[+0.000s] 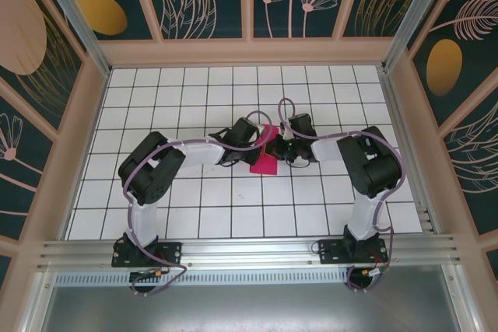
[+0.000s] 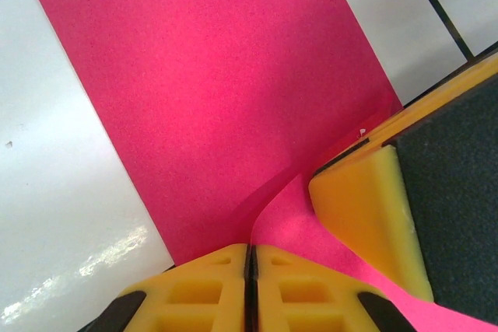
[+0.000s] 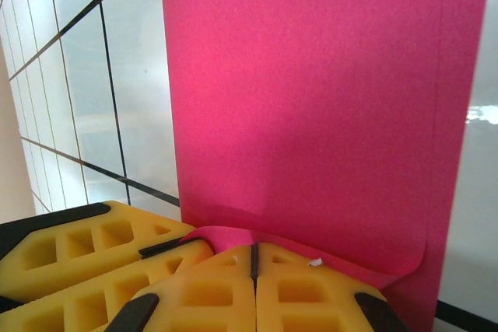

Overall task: Fold a paper plane with a square sheet of paper (fold left side to right side)
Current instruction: Fold the triangle a second time at the center of the table.

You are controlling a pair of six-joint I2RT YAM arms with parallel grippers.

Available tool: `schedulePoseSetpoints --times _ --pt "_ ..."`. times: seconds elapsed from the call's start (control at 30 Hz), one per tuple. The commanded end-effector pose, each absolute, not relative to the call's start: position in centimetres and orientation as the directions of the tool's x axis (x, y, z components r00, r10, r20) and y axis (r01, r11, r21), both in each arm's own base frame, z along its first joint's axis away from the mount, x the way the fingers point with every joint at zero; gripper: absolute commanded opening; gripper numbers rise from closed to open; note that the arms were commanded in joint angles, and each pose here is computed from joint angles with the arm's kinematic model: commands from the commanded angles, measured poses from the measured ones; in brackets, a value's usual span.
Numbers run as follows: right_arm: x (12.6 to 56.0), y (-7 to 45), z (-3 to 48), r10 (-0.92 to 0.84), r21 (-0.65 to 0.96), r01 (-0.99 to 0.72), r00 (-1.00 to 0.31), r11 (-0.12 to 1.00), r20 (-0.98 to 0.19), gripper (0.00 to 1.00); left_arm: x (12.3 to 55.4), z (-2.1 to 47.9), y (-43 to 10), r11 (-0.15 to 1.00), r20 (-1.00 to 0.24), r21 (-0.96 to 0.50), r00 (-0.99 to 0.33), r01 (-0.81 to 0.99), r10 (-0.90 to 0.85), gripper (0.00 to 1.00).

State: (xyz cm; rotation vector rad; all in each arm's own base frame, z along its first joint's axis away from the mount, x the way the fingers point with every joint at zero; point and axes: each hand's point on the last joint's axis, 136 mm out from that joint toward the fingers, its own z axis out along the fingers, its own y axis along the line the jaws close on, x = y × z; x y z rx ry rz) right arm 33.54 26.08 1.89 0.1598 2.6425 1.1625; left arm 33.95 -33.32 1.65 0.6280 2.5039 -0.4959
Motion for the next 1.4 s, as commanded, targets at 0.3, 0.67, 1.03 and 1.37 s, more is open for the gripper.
schedulePoseSetpoints --times 0.3,0.67,1.03,1.37 --pt "32.7 24.4 -1.2 0.200 0.654 0.059 -0.969 0.754 -0.142 0.08 34.2 9.1 -31.9 0.842 -0.645 -0.214 -0.719 0.496 0.259 0.34" --pt "32.8 24.6 -0.8 0.194 0.661 0.047 -0.969 0.749 -0.151 0.08 28.3 8.7 -35.2 0.634 -0.589 -0.492 -0.764 0.597 0.263 0.37" --pt "32.8 24.7 -0.7 0.189 0.661 0.043 -0.970 0.749 -0.151 0.08 27.8 6.1 -35.4 0.649 -0.555 -0.492 -0.784 0.580 0.279 0.39" --pt "32.7 24.7 -0.7 0.184 0.660 0.040 -0.971 0.750 -0.151 0.08 28.1 2.5 -33.7 0.731 -0.510 -0.428 -0.810 0.531 0.290 0.38"
